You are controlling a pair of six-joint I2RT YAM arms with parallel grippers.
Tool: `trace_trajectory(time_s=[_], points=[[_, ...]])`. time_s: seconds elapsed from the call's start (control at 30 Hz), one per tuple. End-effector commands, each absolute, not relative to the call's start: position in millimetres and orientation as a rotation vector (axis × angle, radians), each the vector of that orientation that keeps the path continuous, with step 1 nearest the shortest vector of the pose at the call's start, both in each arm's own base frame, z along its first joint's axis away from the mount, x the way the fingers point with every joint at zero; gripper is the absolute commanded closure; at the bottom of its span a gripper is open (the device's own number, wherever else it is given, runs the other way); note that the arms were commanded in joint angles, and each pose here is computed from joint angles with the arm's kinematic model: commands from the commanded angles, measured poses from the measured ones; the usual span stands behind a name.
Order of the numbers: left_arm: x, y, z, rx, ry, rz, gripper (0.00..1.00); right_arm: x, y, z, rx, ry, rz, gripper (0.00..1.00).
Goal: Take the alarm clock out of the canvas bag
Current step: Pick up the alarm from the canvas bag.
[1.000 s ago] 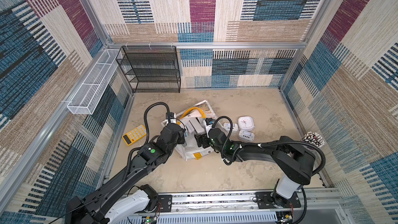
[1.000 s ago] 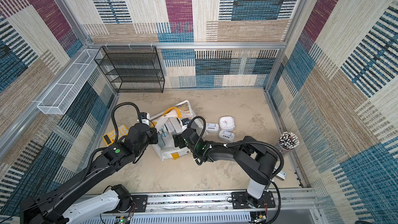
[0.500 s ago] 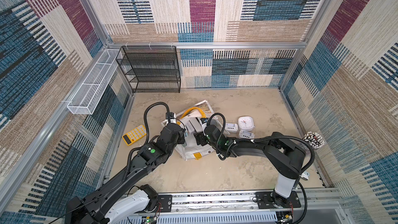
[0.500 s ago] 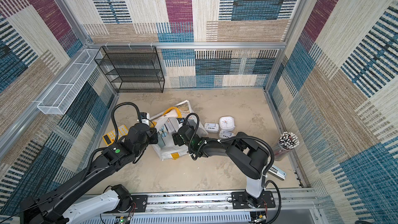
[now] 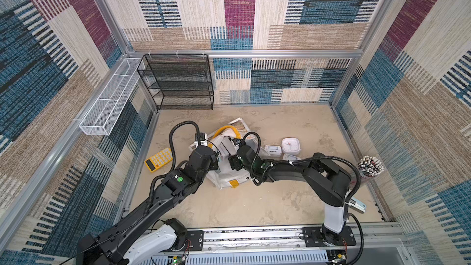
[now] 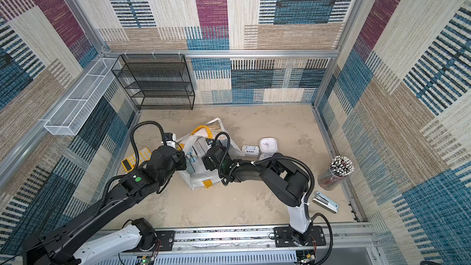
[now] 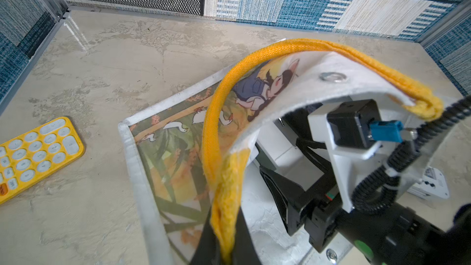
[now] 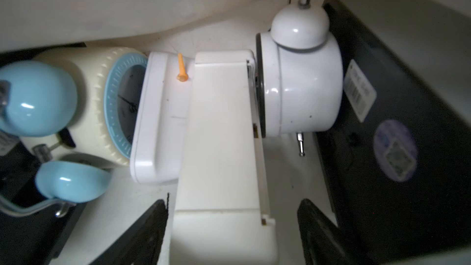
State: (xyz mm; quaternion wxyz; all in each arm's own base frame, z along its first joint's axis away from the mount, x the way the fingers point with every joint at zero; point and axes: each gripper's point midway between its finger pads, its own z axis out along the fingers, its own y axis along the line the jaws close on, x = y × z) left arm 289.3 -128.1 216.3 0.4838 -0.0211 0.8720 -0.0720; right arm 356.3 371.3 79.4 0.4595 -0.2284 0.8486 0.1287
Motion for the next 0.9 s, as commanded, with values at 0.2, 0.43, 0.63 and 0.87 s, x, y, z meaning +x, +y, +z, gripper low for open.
trace_trajectory(time_s=[0.2,0.43,0.63,0.87], points=[[289.2,-122.3,213.7,-0.083,2.125,-0.151,1.00,359.3,372.8,76.6,-0.596,2.087,0.287,0.19],[289.0,-121.3,213.4,-0.086,2.124,-0.147,1.00,359.7,381.1,81.7,-0.609,2.072,0.327,0.24],[288.8,-120.2,212.8,-0.089,2.125,-0.142,1.00,359.4,382.2,82.3,-0.624,2.070,0.324,0.30],[289.0,-120.4,211.9,-0.090,2.128,-0.142,1.00,357.0,378.5,79.0,-0.633,2.080,0.312,0.40]])
